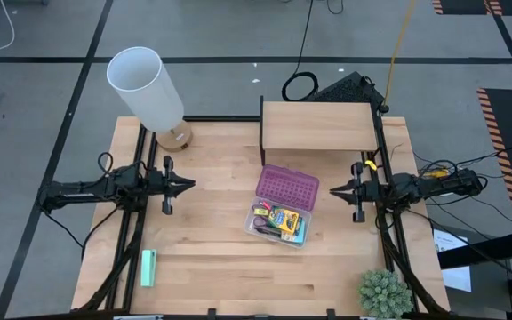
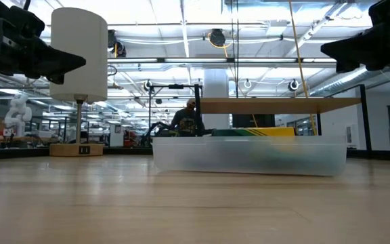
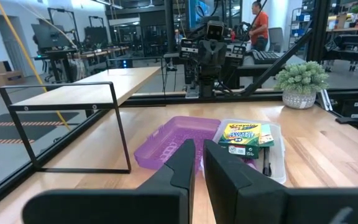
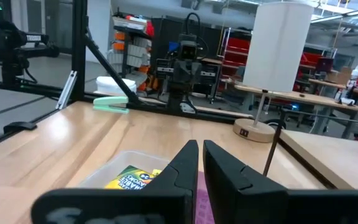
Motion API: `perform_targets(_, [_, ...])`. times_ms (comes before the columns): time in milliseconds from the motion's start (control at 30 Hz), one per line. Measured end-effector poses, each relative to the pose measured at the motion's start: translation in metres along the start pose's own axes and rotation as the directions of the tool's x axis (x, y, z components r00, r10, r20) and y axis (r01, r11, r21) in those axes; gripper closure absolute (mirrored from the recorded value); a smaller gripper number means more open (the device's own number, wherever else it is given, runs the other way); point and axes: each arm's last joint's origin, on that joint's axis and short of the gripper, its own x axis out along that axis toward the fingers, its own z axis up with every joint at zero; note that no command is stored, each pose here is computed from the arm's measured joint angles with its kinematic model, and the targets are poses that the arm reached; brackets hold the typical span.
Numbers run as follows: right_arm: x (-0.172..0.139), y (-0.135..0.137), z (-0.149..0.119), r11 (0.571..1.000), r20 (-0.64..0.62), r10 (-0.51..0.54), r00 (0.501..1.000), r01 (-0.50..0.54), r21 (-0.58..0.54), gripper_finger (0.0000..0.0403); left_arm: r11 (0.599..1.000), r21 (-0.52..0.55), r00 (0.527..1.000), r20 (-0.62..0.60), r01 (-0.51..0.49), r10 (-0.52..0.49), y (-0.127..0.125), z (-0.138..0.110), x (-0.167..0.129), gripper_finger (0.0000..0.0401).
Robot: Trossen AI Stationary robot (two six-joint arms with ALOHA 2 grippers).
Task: Pack school essentials
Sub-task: Return to Home Position
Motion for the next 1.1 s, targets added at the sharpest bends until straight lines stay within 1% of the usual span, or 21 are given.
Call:
perform_targets(167, [0.000,0.000,0.000,1.000,0.000,0.004,1.000,-0.004,-0.024,0.0386,1.000,0.000,1.000,0.000,0.000,0.000,0.000,0.000,0.000,0.0366])
perform_targets(300, [0.000,0.003,0.000,0.991,0.017,0.107,0.994,-0.105,-0.077,0.0387,1.000,0.000,1.000,0.000,0.000,0.000,0.000,0.000,0.000,0.0366])
perform_targets(467, [0.000,0.005,0.001,0.977,0.031,0.178,0.984,-0.172,-0.129,0.0401,1.000,0.000,1.000,0.000,-0.001,0.001,0.000,0.000,0.000,0.0366])
perform_targets(667, [0.000,0.004,-0.001,0.977,0.010,0.166,0.986,-0.163,-0.138,0.0402,1.000,0.000,1.000,0.000,-0.001,0.001,0.000,0.000,0.000,0.0366])
perform_targets(867, [0.001,-0.002,-0.004,0.985,-0.020,0.106,0.994,-0.108,-0.137,0.0402,1.000,0.000,1.000,0.000,-0.001,0.001,0.000,0.000,0.000,0.0366])
perform_targets(1000, [0.001,-0.006,-0.005,0.985,-0.023,0.098,0.995,-0.100,-0.137,0.0403,1.000,0.000,1.000,0.000,-0.001,0.001,0.000,0.000,0.000,0.0366])
perform_targets(1100, [0.001,-0.009,-0.006,0.988,-0.030,0.063,0.998,-0.066,-0.139,0.0403,1.000,0.000,1.000,0.000,-0.001,0.001,0.000,0.000,0.000,0.0366])
